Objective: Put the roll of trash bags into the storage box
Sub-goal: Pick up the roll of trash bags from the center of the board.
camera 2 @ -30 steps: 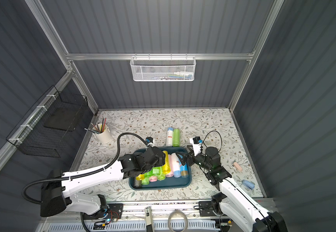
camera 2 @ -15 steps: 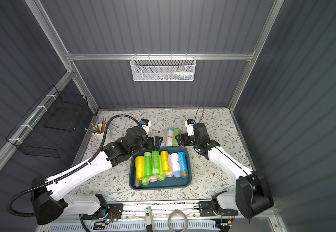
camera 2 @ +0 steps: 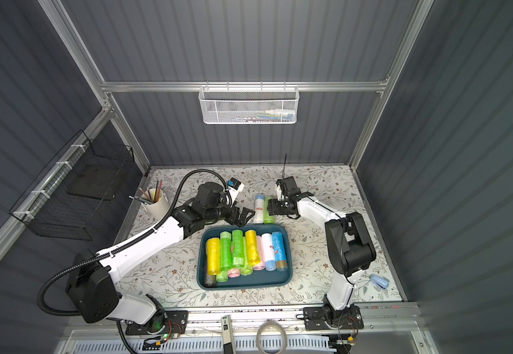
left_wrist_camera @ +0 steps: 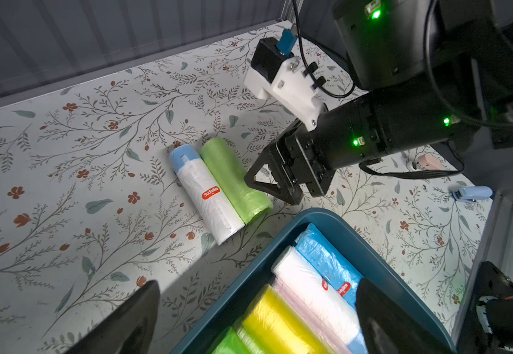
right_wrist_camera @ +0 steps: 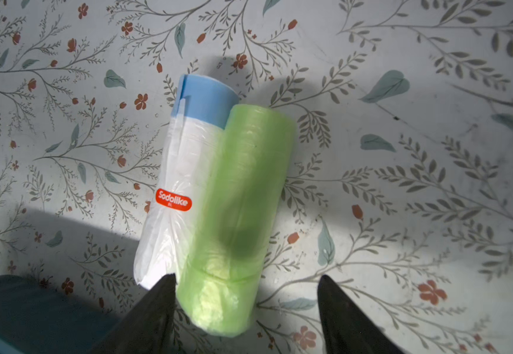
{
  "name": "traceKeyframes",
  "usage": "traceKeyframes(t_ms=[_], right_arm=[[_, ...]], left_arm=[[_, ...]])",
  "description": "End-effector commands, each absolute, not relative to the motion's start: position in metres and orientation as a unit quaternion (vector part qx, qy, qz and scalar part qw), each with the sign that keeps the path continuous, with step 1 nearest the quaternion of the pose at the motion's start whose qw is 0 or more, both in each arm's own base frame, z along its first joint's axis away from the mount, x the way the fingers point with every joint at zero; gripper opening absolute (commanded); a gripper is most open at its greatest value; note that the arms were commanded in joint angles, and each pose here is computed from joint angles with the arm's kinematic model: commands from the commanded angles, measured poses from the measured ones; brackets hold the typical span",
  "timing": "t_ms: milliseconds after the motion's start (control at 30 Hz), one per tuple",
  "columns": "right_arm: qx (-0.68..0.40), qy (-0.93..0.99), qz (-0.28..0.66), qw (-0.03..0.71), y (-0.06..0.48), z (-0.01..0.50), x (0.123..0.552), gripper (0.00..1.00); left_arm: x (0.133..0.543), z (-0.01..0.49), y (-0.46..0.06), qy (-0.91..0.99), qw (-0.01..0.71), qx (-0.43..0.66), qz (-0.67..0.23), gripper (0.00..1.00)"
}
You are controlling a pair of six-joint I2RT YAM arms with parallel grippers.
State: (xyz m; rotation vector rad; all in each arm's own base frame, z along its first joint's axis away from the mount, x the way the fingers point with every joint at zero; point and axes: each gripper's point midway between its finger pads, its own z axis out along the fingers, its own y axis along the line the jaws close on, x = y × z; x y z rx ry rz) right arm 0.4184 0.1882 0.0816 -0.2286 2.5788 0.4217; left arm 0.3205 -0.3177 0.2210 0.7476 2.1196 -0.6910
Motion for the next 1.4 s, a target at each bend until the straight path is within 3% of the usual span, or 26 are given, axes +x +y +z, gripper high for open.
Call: traceKeyframes(t_ms=[0, 200, 467, 733, 1067, 1367], right_arm=[[-0.09, 0.953, 0.153, 0.246, 0.189, 0.079, 0.423, 0.73], [-0.097, 0.954, 0.155, 0.235, 0.195, 0.068, 0.434, 0.73], [-0.097, 0.958, 0.158, 0.22, 0.201, 0.051, 0.444, 0.7], [-0.092, 0.965, 0.142, 0.201, 0.197, 0.033, 0.448, 0.68], [-0.068, 0.97, 0.126, 0.195, 0.165, 0.032, 0.443, 0.44], [-0.052, 0.962, 0.124, 0.238, 0.141, 0.05, 0.456, 0.4]], left_arm=[[0.318, 0.218, -0.323, 0.83, 0.366, 0.311, -0.282, 1.0], [0.314, 0.231, -0.318, 0.826, 0.368, 0.335, -0.265, 1.0], [0.321, 0.203, -0.316, 0.839, 0.355, 0.336, -0.24, 1.0], [0.32, 0.22, -0.305, 0.836, 0.38, 0.324, -0.229, 1.0], [0.328, 0.223, -0.288, 0.859, 0.38, 0.286, -0.189, 1.0], [0.324, 0.214, -0.294, 0.868, 0.352, 0.285, -0.202, 1.0]])
